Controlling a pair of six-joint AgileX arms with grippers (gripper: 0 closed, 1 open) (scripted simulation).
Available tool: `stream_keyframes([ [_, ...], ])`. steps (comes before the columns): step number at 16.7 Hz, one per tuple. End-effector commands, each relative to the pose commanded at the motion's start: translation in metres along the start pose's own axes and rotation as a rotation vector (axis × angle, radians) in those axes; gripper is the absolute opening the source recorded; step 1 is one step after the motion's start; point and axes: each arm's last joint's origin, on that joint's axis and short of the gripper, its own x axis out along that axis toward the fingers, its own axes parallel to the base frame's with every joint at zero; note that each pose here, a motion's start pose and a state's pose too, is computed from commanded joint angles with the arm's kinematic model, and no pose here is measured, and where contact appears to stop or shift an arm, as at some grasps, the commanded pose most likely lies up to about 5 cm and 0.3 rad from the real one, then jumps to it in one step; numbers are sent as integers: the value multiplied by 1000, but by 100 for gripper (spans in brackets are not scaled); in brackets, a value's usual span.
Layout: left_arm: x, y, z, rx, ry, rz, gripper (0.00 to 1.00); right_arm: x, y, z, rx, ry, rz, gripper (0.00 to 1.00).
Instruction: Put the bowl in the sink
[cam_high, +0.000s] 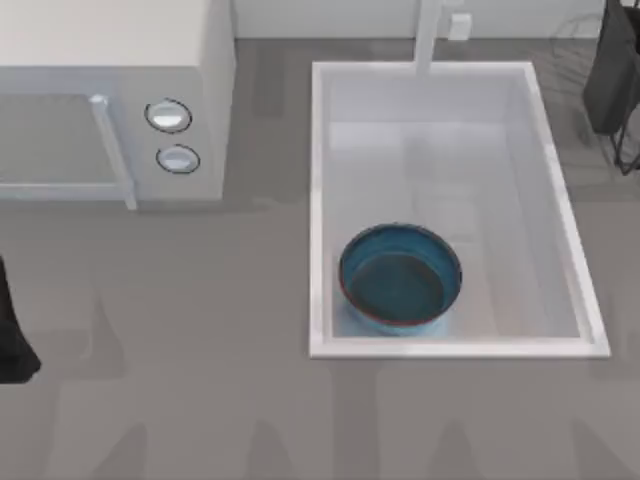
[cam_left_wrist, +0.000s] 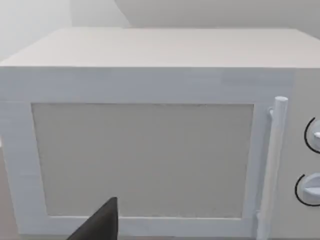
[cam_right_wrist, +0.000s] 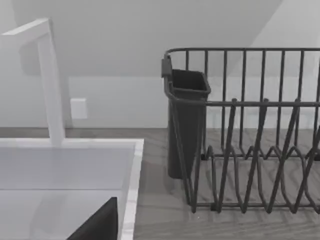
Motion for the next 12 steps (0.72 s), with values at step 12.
stream_keyframes([
  [12, 0, 0, 0, 0, 0, 0, 100, 40, 10, 98, 16, 290, 42, 100],
])
